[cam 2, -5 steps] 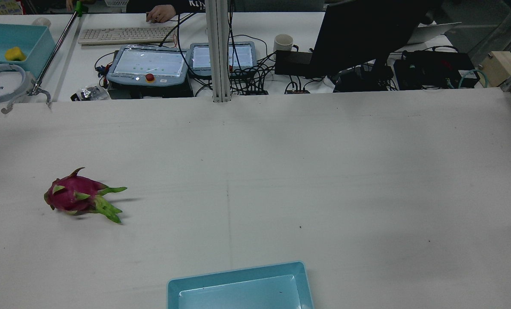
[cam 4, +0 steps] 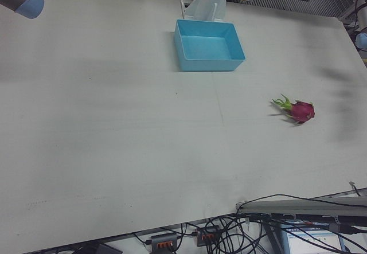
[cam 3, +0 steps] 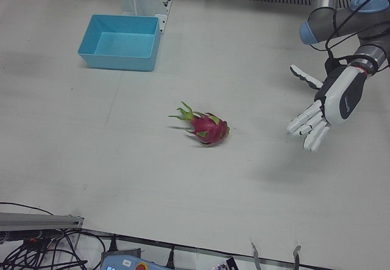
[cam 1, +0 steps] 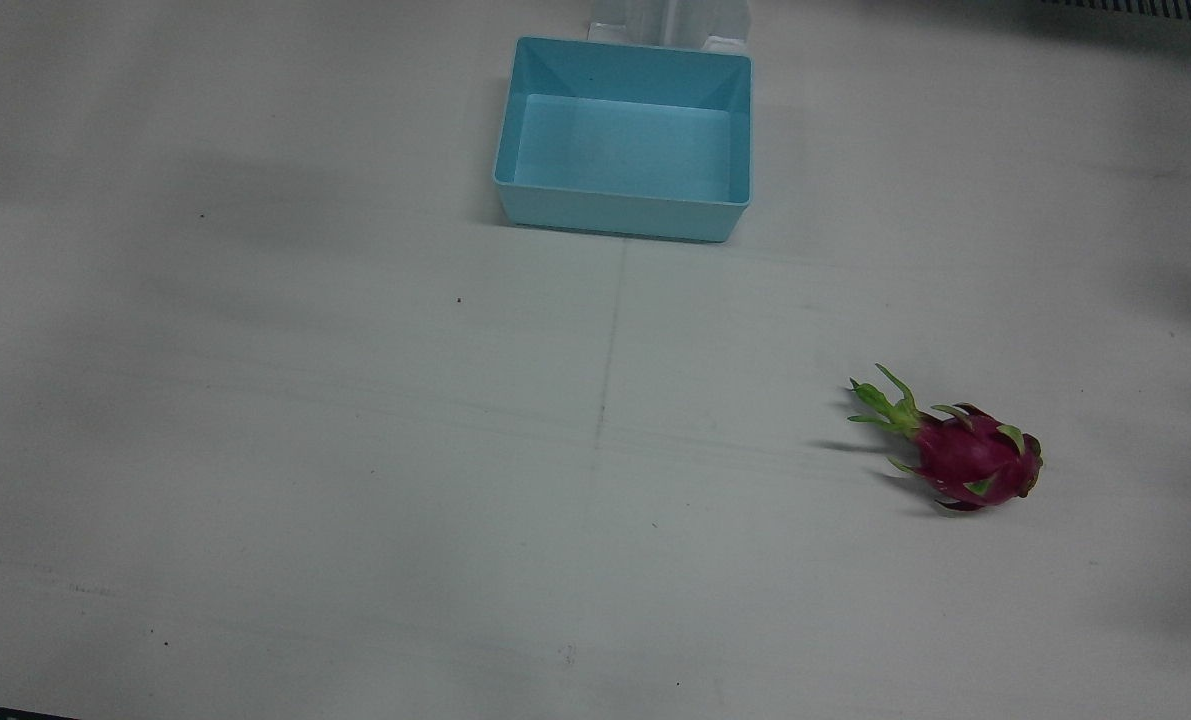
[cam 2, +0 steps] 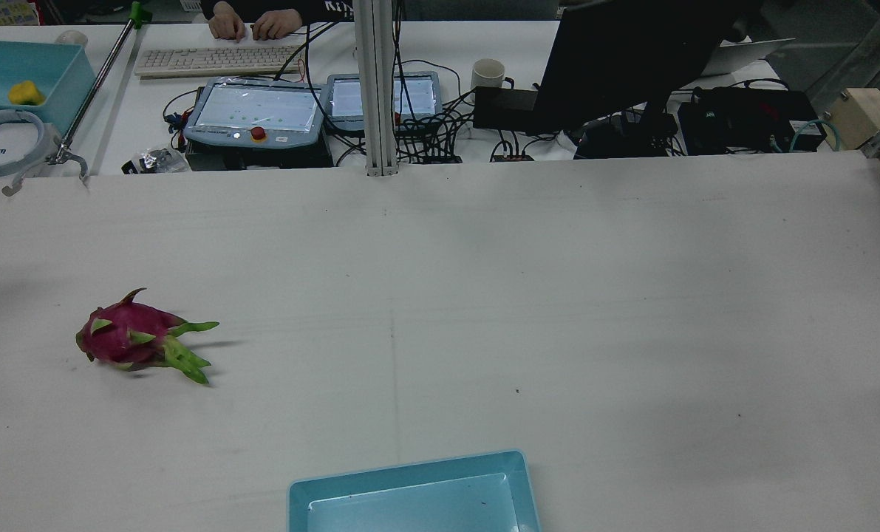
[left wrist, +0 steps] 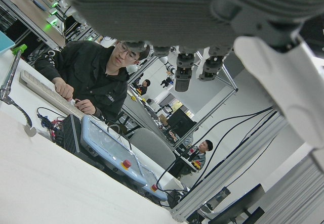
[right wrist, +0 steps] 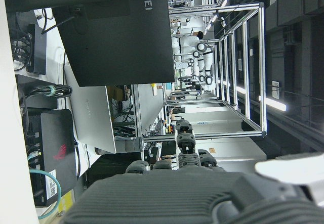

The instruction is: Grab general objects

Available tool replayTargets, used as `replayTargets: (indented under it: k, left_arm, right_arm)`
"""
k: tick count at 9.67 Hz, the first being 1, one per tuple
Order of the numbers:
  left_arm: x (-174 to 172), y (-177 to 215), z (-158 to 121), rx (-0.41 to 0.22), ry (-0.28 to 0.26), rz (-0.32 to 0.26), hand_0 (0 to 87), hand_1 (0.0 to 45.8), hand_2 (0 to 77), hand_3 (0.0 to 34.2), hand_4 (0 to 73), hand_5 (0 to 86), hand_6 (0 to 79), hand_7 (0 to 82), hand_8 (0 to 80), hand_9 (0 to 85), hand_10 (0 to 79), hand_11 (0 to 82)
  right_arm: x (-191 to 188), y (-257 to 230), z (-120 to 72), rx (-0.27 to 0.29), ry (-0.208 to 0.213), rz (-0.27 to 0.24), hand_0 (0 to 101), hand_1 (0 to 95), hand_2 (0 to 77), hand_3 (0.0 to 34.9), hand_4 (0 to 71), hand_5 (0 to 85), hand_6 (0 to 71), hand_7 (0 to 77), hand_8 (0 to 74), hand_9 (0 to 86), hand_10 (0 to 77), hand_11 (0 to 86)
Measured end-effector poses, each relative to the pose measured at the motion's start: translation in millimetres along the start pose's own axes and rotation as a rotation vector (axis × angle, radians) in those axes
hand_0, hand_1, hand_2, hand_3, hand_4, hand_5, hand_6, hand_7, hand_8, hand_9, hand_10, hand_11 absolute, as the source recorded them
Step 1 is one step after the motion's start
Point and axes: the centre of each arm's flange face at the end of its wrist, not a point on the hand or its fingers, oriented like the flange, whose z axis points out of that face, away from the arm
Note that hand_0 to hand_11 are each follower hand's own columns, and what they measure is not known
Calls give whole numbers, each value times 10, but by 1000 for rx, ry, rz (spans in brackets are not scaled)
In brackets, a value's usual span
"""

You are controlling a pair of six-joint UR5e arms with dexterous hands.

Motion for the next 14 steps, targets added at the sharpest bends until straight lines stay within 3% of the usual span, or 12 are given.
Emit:
replayTargets:
  k: [3,5,6,7,10,11,12,13,14]
  left_arm:
    - [-4,253,-153,-37,-31,154,586,0,5,0,87,49,109,213,16,27,11,11]
    - [-128,386,-76,-58,-42,287,626,0,5,0,87,54,87,213,16,33,5,11]
    - [-185,461,4,-62,-33,321,653,0,5,0,87,60,65,185,16,27,5,11]
    - [-251,620,139,-73,-28,361,718,0,5,0,93,82,55,174,11,27,11,11]
    - [-654,1348,757,-105,-49,450,707,0,11,0,65,82,22,153,16,16,11,5]
    - [-795,1631,1096,-113,-71,467,602,0,153,0,0,38,11,131,16,16,5,5]
    - [-866,1830,1345,-121,-86,487,576,0,142,0,0,33,11,60,16,16,5,5]
    - [-904,1975,1525,-128,-95,508,576,0,109,0,0,27,11,44,16,16,11,11]
    - [-923,2039,1606,-133,-99,532,582,0,104,21,0,27,11,27,16,16,11,11]
  right_arm:
    - [3,-6,0,1,1,1,0,54,16,0,0,5,0,0,0,5,0,5]
    - [4,-3,0,1,1,1,0,54,16,0,0,5,0,0,0,5,0,5]
    - [4,-4,1,1,1,1,0,54,16,0,0,5,0,0,0,5,0,5]
    - [4,-3,1,1,1,1,0,54,16,0,0,5,0,0,0,5,0,5]
    - [0,9,0,-2,0,0,0,54,16,0,0,5,0,0,0,5,0,5]
    - [-1,12,1,-2,0,0,0,54,16,0,0,5,0,0,0,5,0,5]
    - [-1,13,1,-3,0,0,0,54,16,0,0,5,0,0,0,5,0,5]
    - [-1,17,1,-3,0,-1,0,54,16,0,0,5,0,0,0,5,0,5]
    - [-1,18,1,-3,0,-1,0,54,16,0,0,5,0,0,0,5,0,5]
